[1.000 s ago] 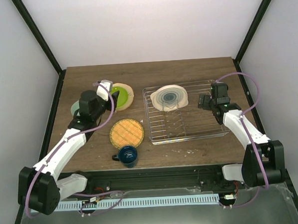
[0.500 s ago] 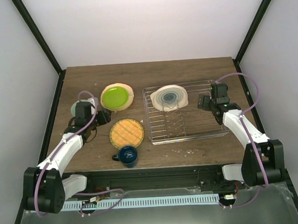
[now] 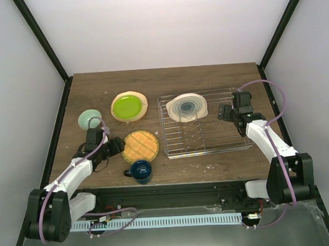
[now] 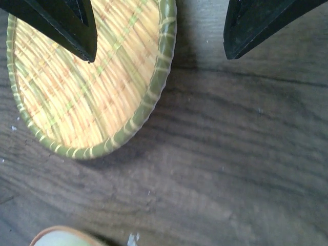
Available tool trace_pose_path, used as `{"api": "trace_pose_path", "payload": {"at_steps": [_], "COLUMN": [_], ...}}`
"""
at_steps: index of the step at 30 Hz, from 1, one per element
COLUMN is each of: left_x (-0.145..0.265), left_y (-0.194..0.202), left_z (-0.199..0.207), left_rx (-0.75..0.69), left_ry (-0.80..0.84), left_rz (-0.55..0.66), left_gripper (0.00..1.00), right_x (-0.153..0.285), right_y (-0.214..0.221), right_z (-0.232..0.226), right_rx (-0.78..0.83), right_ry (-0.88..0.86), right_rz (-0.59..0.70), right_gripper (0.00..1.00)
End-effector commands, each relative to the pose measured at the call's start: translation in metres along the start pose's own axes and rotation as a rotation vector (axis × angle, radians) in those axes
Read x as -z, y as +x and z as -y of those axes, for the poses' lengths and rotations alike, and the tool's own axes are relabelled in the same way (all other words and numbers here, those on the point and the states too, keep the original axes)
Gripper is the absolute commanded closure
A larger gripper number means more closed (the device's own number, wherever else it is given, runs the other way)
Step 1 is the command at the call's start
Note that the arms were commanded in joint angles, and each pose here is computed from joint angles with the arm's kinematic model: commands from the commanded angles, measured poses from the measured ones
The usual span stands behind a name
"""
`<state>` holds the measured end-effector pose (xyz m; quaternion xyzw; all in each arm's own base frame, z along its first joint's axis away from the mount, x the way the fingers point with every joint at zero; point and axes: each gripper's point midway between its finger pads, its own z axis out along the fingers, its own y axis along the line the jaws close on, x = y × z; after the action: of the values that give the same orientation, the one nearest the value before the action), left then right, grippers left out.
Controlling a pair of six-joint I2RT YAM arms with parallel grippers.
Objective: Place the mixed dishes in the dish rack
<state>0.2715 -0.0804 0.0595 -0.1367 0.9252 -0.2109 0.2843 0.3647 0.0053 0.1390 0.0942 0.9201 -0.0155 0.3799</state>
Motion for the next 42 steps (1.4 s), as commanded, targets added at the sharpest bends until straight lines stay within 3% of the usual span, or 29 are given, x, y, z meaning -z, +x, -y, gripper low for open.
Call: {"api": "trace_pose_path", "payload": {"at_steps": [1, 16, 19, 24, 29, 32, 37, 42], "left_x": [-0.005, -0.044, -0.047, -0.047, -0.047, -0.045, -0.029, 0.011], "left_y": [0.018, 0.071, 0.077, 0.077, 0.077, 0.073, 0.047, -0.018], "left_z": [0.002, 0.013, 0.010, 0.009, 0.009, 0.012, 0.027, 0.042], "left_rx": [0.065, 0.220, 0.231, 0.232, 0.227, 0.220, 0.163, -0.024], "left_ry": [0.060, 0.281, 0.279, 0.275, 0.269, 0.282, 0.314, 0.215], "left_rz": [-0.048, -0.220, -0.233, -0.231, -0.228, -0.211, -0.121, 0.077], "left_gripper": [0.30, 0.35, 0.44, 0.73, 0.93, 1.00, 1.00, 1.00], "right_x": [0.006, -0.001, -0.001, -0.002, -0.002, -0.003, -0.005, -0.004], "right_y": [-0.020, -0.017, -0.017, -0.016, -0.015, -0.014, -0.013, -0.013], "right_z": [-0.003, -0.001, 0.000, 0.001, 0.001, 0.001, 0.000, 0.001], "right_rx": [-0.020, -0.016, -0.015, -0.015, -0.017, -0.015, -0.016, -0.020], "right_ry": [-0.008, 0.006, 0.015, 0.020, 0.020, 0.019, 0.016, 0.018], "right_rz": [0.037, 0.018, 0.014, 0.009, 0.008, 0.007, 0.005, 0.010], "right_gripper": [0.00, 0.00, 0.00, 0.00, 0.00, 0.00, 0.00, 0.00]}}
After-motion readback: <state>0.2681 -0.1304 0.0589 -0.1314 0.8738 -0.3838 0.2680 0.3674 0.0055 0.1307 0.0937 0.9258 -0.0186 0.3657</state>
